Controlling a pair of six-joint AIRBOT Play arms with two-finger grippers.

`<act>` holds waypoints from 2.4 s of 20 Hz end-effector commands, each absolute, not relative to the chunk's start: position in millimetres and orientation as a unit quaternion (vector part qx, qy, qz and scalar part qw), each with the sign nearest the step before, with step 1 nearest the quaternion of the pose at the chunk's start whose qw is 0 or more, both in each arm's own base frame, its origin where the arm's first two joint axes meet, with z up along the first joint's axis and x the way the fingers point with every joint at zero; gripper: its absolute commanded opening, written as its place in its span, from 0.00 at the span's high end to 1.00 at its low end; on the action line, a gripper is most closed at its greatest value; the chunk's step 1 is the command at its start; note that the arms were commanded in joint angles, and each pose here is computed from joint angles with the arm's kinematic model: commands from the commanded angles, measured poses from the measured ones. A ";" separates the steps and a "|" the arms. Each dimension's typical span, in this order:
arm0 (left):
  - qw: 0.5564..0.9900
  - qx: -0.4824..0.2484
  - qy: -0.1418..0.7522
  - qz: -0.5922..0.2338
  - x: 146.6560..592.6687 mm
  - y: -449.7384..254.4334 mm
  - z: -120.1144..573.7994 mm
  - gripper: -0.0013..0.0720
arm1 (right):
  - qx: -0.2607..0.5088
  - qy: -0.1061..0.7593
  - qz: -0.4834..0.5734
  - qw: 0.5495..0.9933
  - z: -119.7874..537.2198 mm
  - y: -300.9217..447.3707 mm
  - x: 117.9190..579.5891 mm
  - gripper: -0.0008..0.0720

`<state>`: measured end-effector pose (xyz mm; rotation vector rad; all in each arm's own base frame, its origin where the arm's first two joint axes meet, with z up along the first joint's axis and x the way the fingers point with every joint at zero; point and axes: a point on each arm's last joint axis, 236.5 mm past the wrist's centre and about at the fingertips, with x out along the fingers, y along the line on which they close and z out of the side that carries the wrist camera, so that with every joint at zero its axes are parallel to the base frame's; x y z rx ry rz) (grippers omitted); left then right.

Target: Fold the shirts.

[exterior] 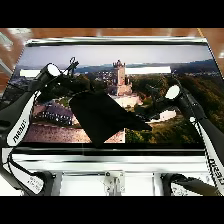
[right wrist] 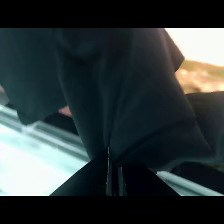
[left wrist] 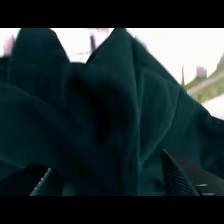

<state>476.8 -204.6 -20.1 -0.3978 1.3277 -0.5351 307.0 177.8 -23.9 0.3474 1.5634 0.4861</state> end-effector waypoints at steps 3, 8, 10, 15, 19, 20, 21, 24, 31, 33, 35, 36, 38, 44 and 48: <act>0.701 -0.217 0.640 -0.226 439.4 -113.8 40.8 0.08 | 0.135 0.705 0.239 0.654 -28.0 178.8 296.7 0.89; 0.701 -0.182 0.677 -0.127 347.1 -52.9 25.5 0.08 | 0.112 0.699 0.231 0.668 -33.7 169.9 302.9 0.89; 0.672 -0.247 0.686 -0.130 297.9 -83.7 -10.6 0.08 | 0.109 0.692 0.232 0.675 -34.2 169.5 306.9 0.89; 0.607 -0.359 0.692 -0.156 225.1 -160.8 -72.4 0.08 | 0.112 0.670 0.227 0.698 -34.2 170.6 322.3 0.89; 0.598 -0.309 0.723 -0.158 195.7 -195.9 -109.5 0.08 | 0.113 0.666 0.226 0.702 -34.3 170.4 325.1 0.89; 0.602 -0.318 0.716 -0.156 200.2 -205.9 -113.4 0.08 | 0.113 0.665 0.226 0.703 -34.3 170.4 325.8 0.89; 0.606 -0.328 0.708 -0.154 205.1 -215.9 -117.3 0.08 | 0.113 0.664 0.226 0.703 -34.2 170.6 326.1 0.89; 0.621 -0.341 0.692 -0.136 215.5 -229.9 -131.2 0.08 | 0.113 0.665 0.226 0.703 -34.2 170.6 325.9 0.89; 0.657 -0.406 0.628 -0.094 251.7 -250.0 -128.4 0.34 | 0.114 0.665 0.225 0.703 -34.0 170.9 326.0 0.89; 0.663 -0.426 0.610 -0.080 259.6 -255.6 -126.4 0.48 | 0.119 0.665 0.225 0.702 -33.4 172.0 325.7 0.89; 0.677 -0.402 0.607 -0.106 259.5 -259.8 -123.4 0.86 | 0.123 0.663 0.227 0.702 -32.3 174.0 326.6 0.89; 0.679 -0.394 0.607 -0.122 258.7 -263.0 -119.3 0.92 | 0.130 0.661 0.229 0.703 -30.7 176.7 327.5 0.89; 0.693 -0.371 0.594 -0.168 260.7 -270.4 -101.3 0.92 | 0.147 0.653 0.240 0.703 -24.5 185.2 329.6 0.89; 0.865 -0.289 0.307 -0.272 333.0 -238.4 103.3 0.93 | 0.149 0.517 0.272 0.797 77.3 193.4 365.9 0.90; 0.925 -0.248 0.032 -0.287 312.2 -167.3 327.6 0.93 | 0.172 0.215 0.274 0.921 287.9 176.2 391.1 0.90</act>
